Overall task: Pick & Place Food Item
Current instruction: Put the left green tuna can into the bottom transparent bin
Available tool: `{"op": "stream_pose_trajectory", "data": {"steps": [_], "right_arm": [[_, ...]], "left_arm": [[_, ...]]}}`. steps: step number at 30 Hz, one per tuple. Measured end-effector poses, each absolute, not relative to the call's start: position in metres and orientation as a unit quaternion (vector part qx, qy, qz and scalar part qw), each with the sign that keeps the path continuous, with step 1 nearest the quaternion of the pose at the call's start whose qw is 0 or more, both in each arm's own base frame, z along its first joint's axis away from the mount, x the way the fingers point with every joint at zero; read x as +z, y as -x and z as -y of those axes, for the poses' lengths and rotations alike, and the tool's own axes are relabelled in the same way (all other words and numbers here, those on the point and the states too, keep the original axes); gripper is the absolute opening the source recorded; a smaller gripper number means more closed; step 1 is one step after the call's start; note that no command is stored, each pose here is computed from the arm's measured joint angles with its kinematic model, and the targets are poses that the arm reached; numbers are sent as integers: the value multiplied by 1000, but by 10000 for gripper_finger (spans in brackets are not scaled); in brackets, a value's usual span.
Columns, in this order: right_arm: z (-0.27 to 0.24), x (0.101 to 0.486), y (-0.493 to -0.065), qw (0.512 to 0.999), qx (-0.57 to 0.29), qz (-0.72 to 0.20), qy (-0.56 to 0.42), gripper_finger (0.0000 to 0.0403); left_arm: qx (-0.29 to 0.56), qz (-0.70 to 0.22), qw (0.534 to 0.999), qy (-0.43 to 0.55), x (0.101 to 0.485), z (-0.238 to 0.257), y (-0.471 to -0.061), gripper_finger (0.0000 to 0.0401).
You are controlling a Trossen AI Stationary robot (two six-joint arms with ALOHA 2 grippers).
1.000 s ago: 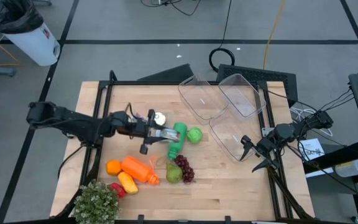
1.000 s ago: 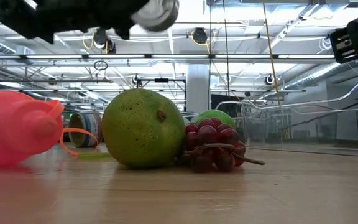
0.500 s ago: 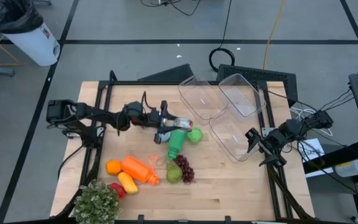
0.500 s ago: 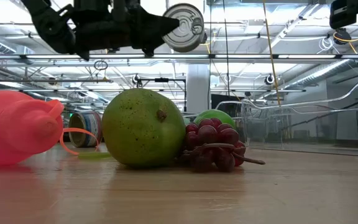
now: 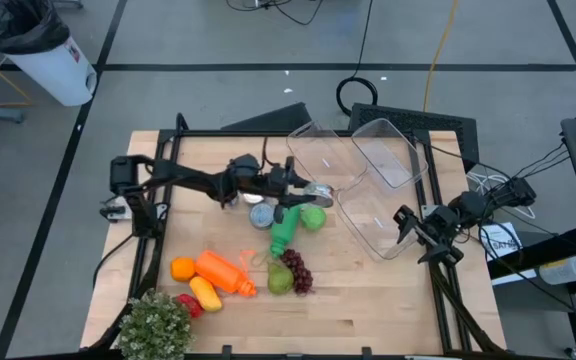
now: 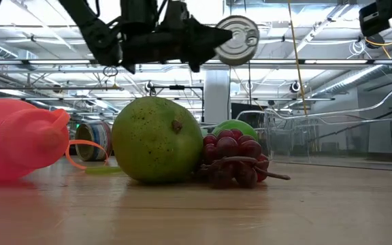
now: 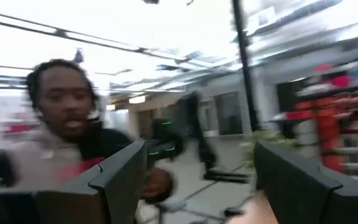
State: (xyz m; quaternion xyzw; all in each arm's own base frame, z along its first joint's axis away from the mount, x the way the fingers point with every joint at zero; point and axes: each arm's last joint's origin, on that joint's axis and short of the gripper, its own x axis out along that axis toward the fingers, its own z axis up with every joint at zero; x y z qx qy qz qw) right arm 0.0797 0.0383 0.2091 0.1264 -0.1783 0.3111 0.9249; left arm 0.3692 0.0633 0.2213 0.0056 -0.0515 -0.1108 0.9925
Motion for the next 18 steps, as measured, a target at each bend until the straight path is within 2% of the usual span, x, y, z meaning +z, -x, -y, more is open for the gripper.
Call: {"op": "stream_pose_trajectory", "data": {"steps": [3, 5, 8, 13, 18], "right_arm": [[-34, 209, -83, 953, 210, 193, -107, 279], [-28, 209, -85, 970, 109, 200, -87, 279], [-22, 210, -87, 977, -16, 202, -69, 279], [-25, 201, -97, 988, -32, 150, -32, 279], [-27, 187, -111, 992, -101, 73, -27, 279]], "left_arm": [[-131, 36, 991, -18, 218, -56, -378, 147], [-145, 32, 988, -38, 217, -46, -386, 137], [-164, 32, 984, -56, 219, -33, -396, 134], [-158, 62, 982, -87, 233, -19, -416, 134], [-154, 21, 983, -97, 229, -16, -437, 139]]}}
